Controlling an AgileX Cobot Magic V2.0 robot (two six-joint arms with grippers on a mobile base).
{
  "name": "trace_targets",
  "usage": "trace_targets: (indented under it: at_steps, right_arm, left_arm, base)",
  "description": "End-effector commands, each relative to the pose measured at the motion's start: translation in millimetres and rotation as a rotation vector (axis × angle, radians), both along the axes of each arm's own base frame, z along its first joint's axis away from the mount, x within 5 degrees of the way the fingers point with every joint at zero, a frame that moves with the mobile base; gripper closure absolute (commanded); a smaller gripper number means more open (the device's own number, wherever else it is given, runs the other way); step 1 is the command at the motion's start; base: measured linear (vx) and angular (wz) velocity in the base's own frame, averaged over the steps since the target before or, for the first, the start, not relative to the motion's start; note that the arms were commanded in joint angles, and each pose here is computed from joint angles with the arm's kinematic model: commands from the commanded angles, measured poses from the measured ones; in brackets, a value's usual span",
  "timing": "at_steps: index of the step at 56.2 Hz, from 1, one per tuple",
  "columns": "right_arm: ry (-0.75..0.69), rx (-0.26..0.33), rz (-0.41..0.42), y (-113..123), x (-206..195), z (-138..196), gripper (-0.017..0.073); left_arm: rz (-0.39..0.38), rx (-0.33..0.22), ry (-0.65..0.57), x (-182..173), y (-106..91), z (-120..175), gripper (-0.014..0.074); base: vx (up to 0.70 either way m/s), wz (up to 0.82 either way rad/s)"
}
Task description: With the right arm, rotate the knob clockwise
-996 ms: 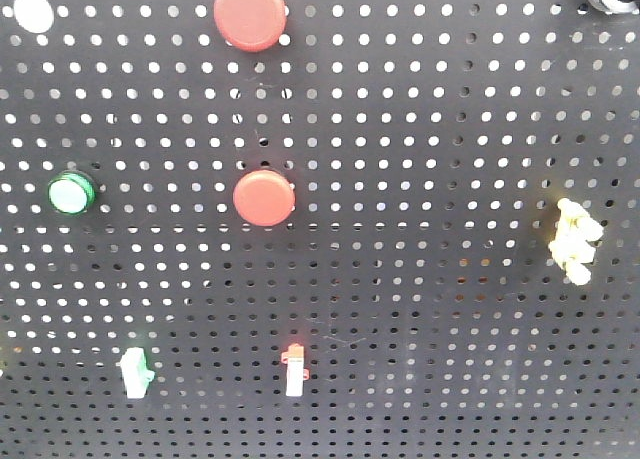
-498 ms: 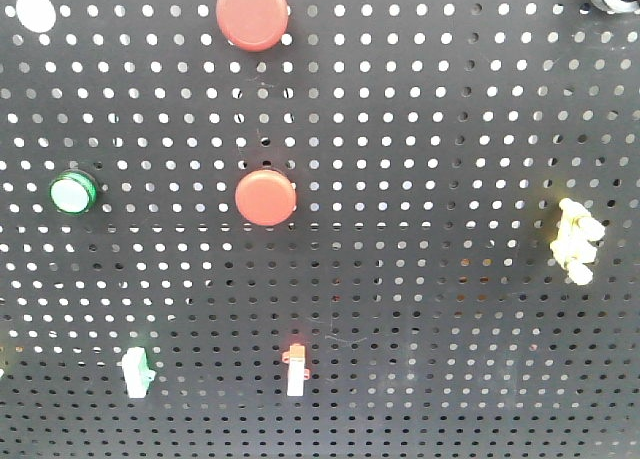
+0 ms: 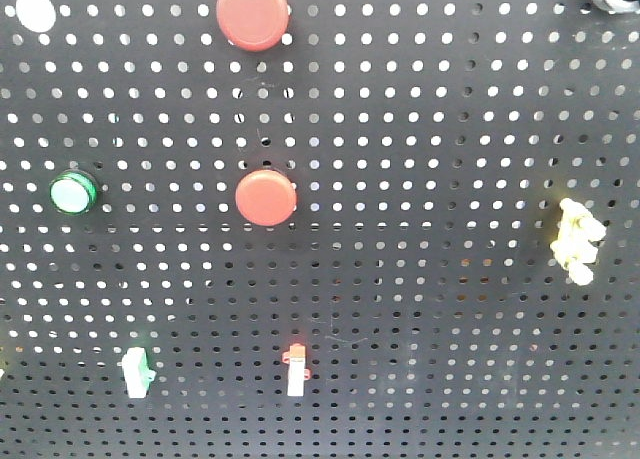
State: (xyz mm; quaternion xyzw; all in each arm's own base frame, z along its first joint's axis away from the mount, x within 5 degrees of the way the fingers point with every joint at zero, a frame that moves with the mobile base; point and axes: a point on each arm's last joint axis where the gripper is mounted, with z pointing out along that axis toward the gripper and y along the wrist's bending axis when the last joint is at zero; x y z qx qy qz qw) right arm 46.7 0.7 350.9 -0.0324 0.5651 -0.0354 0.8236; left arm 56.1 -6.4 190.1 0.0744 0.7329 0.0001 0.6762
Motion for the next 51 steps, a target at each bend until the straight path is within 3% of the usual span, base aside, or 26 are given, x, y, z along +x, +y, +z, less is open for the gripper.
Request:
trace_targets:
  at_steps: [1,9,19,25,34,39,51]
  right_arm:
    - [-0.061,-0.033,-0.016,0.1,11.4,53.8,0.0566]
    - [-0.056,0.01,0.001,0.2,35.0,92.7,0.0566]
    - [-0.068,0.151,0.057,0.0,48.3,111.5,0.0566]
    - [-0.058,0.159,0.061,0.1,51.8,118.0,0.0566]
    - [0.016,0.048,0.014,0.4,61.7,129.0,0.0566]
    - [0.045,-0.027,0.033,5.9,69.4,139.5,0.0566]
    - [0.051,-0.305,0.269,55.5,92.8,157.5,0.0566]
  left_arm:
    - [0.003,-0.014,-0.067,0.5,0.4,-2.5,0.06]
    - [0.003,-0.014,-0.067,0.5,0.4,-2.5,0.06]
    - [0.003,-0.014,-0.067,0.5,0.4,-2.5,0.06]
    - [0.003,-0.014,-0.067,0.5,0.4,-2.5,0.06]
    - [0.003,-0.014,-0.067,0.5,0.4,-2.5,0.06]
    - [0.003,-0.014,-0.067,0.5,0.4,-2.5,0.06]
    - [0.003,-0.014,-0.067,0.5,0.4,-2.5,0.06]
  base:
    - [0.0,0.0]
    - [0.0,0.0]
    - [0.0,0.0]
    - [0.0,0.0]
    - [0.0,0.0]
    - [0.0,0.0]
    - [0.0,0.0]
